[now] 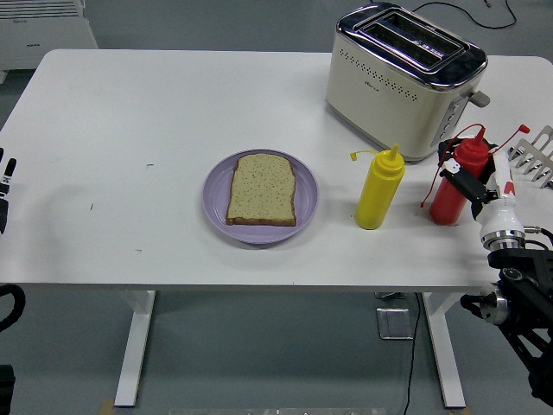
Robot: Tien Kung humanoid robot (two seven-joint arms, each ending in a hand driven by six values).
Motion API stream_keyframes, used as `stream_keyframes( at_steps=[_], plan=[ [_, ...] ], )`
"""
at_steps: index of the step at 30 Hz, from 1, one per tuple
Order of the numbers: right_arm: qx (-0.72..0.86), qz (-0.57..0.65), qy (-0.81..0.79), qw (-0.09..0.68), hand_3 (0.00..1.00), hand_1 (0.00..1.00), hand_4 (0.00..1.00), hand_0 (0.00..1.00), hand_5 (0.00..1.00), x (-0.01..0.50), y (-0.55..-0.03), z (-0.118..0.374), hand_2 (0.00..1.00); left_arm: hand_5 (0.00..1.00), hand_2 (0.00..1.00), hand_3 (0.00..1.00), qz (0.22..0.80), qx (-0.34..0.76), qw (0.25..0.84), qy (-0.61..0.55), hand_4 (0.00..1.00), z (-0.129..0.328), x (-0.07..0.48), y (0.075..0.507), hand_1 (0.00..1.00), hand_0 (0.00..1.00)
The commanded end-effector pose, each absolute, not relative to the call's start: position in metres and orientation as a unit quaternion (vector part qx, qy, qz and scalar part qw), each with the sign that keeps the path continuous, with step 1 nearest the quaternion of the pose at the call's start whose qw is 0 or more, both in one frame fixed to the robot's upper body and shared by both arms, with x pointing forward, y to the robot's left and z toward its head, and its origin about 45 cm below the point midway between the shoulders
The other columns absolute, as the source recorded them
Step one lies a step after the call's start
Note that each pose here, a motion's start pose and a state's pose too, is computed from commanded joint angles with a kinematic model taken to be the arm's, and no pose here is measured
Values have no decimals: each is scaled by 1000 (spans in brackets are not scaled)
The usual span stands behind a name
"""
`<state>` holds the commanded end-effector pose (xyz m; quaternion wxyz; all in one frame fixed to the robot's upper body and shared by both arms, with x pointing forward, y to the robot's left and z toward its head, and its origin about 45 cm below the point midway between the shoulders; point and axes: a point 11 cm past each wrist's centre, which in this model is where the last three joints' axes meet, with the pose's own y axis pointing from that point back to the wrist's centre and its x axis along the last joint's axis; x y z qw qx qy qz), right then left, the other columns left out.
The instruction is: Pick up the cup,pour liquid into bread,place the cup on the desk
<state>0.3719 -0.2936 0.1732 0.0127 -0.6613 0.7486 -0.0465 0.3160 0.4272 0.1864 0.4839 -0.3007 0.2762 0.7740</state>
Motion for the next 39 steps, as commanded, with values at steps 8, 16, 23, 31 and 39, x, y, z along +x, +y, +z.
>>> stream_keyframes(
  at_steps=[8, 16, 23, 31, 39],
  plan=[
    [-658, -49, 752, 11, 430, 344, 668, 320, 158, 369, -299, 172, 427, 927, 727, 659, 774, -299, 484, 277, 524, 185, 315, 427, 730, 778],
    [-656, -51, 753, 8, 429, 342, 681, 319, 170, 363, -303, 170, 427, 923, 726, 659, 774, -297, 484, 278, 524, 184, 315, 426, 730, 777],
    [-656, -56, 753, 5, 428, 346, 683, 319, 172, 361, -304, 169, 427, 926, 726, 660, 774, -296, 485, 280, 523, 183, 314, 426, 730, 777],
    [-660, -72, 748, -3, 448, 406, 685, 374, 173, 358, -304, 170, 452, 926, 727, 658, 775, -299, 483, 278, 523, 185, 315, 427, 730, 778],
    [-665, -77, 743, -7, 645, 605, 707, 616, 172, 355, -305, 169, 594, 926, 727, 658, 774, -300, 483, 277, 523, 186, 315, 428, 730, 777]
  ],
)
